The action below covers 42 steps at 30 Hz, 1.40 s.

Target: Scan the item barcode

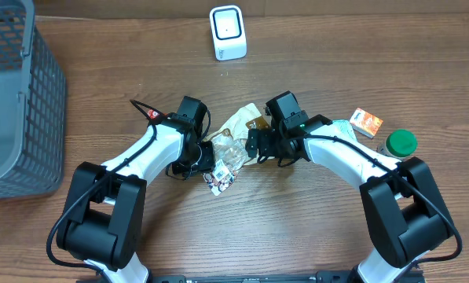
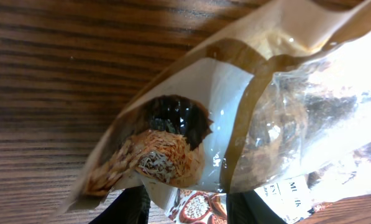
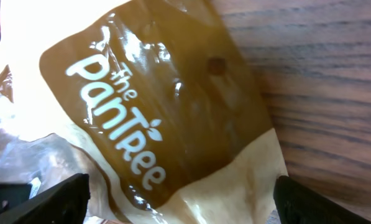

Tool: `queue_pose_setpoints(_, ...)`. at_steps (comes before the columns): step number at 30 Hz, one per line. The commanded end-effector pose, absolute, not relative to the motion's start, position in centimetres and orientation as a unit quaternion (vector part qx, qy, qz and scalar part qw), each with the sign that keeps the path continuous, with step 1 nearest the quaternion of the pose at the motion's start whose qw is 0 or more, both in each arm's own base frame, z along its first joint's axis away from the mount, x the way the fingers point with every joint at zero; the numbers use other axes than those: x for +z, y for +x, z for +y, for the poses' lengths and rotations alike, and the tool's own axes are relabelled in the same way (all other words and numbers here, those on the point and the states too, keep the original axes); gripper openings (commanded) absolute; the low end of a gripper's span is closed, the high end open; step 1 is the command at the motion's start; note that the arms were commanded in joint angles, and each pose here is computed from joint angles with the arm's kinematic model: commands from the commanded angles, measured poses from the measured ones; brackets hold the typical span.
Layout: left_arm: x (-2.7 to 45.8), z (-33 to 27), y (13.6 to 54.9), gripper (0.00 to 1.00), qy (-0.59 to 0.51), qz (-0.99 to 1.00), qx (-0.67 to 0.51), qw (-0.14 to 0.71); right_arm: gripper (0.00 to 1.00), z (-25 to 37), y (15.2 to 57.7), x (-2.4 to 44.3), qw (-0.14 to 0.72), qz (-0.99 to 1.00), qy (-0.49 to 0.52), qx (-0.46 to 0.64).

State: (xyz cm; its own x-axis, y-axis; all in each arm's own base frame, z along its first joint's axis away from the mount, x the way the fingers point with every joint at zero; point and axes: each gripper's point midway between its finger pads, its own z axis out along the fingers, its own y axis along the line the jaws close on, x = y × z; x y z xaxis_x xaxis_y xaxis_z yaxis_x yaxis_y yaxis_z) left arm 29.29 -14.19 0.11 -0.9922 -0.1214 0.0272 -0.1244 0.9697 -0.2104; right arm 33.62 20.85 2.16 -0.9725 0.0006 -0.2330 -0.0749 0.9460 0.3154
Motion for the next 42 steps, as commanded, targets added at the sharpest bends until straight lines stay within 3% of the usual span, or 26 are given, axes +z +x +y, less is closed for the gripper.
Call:
queue_pose_setpoints(1,-1.7,-13.5,28.4,0.32,0.073,-0.993,0.083,0.030,0.96,22.4,35.4,4.6,0.151,0.968,-0.080,0.186)
queue_pose_setpoints(9,-1.7,-13.5,28.4,0.33,0.073,-0.993,0.083,0.030,1.00,23.4,37.2,5.8,0.190,0.955,-0.123,0.191)
queue_pose_setpoints(18,-1.7,-13.5,28.4,0.33,0.073,-0.993,0.083,0.030,0.99,23.2,36.3,-0.2,0.128,0.969,-0.118,0.173)
queue_pose_setpoints(26,-1.7,-13.4,28.4,0.34,0.073,-0.993,0.082,0.031,0.52,25.5,32.8,0.1,0.049,0.956,-0.129,0.261)
queue_pose_setpoints(30,-1.7,-13.4,28.4,0.33,0.073,-0.993,0.082,0.032,0.43,25.3,31.6,0.8,0.018,0.953,-0.121,0.279)
queue_pose_setpoints(32,-1.7,-13.5,28.4,0.33,0.073,-0.993,0.082,0.031,0.33,25.0,31.5,0.9,0.015,0.953,-0.118,0.277)
queue_pose_setpoints(33,-1.6,-13.5,28.4,0.22,0.073,-0.993,0.083,0.030,0.31,24.9,31.5,1.1,0.017,0.953,-0.117,0.277)
queue_pose_setpoints(34,-1.5,-13.5,28.5,0.04,0.064,-0.994,0.083,0.030,0.28,24.7,31.8,1.5,0.022,0.953,-0.116,0.279)
queue_pose_setpoints(37,-0.6,-13.5,29.2,0.04,0.037,-0.995,0.085,0.023,0.23,24.7,32.3,2.8,0.040,0.951,-0.118,0.284)
queue_pose_setpoints(40,2.8,-12.1,31.9,0.04,0.050,-0.997,0.061,0.009,0.05,24.9,32.7,5.7,0.077,0.943,-0.139,0.294)
queue_pose_setpoints(42,6.2,-10.4,34.1,0.04,0.067,-0.997,0.035,-0.015,0.04,24.8,32.7,6.9,0.087,0.940,-0.142,0.297)
